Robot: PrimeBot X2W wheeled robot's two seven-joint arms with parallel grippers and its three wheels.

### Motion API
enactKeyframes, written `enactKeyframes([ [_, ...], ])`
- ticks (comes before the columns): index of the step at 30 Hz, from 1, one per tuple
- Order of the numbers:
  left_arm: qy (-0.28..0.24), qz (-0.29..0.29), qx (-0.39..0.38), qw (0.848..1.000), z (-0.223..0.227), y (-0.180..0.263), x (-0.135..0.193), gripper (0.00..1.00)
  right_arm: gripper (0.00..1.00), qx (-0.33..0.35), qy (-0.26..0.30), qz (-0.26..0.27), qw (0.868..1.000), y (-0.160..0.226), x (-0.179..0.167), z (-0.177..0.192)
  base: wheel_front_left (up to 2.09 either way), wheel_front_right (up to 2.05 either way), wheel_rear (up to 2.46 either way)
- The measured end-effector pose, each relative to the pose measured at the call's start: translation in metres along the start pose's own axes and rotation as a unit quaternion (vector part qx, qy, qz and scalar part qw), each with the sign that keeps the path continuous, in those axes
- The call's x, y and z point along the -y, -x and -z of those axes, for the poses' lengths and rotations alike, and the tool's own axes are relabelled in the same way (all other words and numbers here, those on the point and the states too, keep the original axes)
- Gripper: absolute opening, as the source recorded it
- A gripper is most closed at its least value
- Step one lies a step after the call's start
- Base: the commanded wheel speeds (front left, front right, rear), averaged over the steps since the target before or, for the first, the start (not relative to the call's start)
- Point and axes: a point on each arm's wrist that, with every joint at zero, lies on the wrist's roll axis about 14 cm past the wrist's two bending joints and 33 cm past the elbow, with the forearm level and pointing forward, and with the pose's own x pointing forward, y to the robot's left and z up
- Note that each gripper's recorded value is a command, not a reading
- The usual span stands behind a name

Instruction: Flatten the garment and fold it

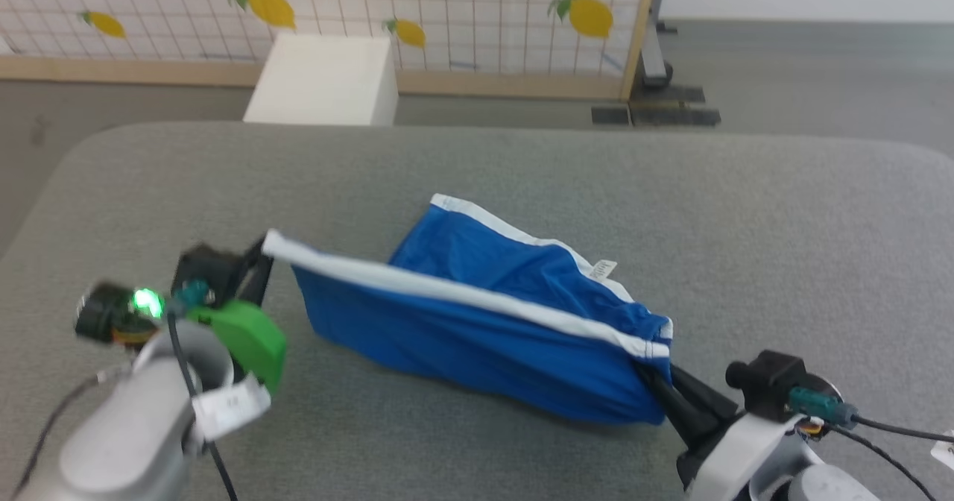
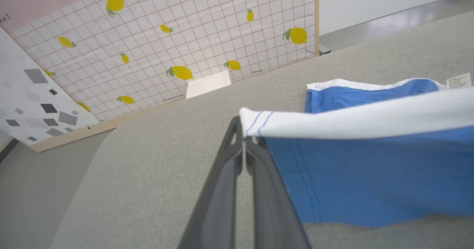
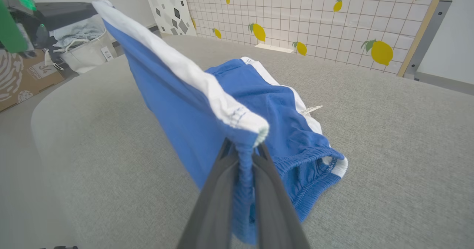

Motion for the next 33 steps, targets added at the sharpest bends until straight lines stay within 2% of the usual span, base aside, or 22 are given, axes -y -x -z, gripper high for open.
enactKeyframes([
  [7,-0.041,0.047,-0.008,0.998,-0.017,-0.072,0.003,0.0,0.0,0.013,-0.017,0.026,0.999,-0.022,0.021,-0.006,0.0,0.0,0.0],
  [10,-0.063,0.069,-0.034,0.995,-0.002,-0.099,0.011,0.0,0.0,-0.004,-0.031,0.045,0.998,-0.03,0.034,0.005,0.0,0.0,0.0],
  [17,-0.064,0.097,-0.087,0.989,0.039,-0.147,0.027,0.0,0.0,-0.042,-0.045,0.071,0.996,-0.05,0.06,0.031,0.0,0.0,0.0],
  [28,-0.048,0.126,-0.164,0.977,0.117,-0.185,0.051,0.0,0.0,-0.095,-0.052,0.088,0.99,-0.066,0.083,0.077,0.0,0.0,0.0],
  [33,-0.036,0.131,-0.163,0.977,0.128,-0.195,0.06,0.0,0.0,-0.095,-0.058,0.092,0.99,-0.067,0.086,0.083,0.0,0.0,0.0],
])
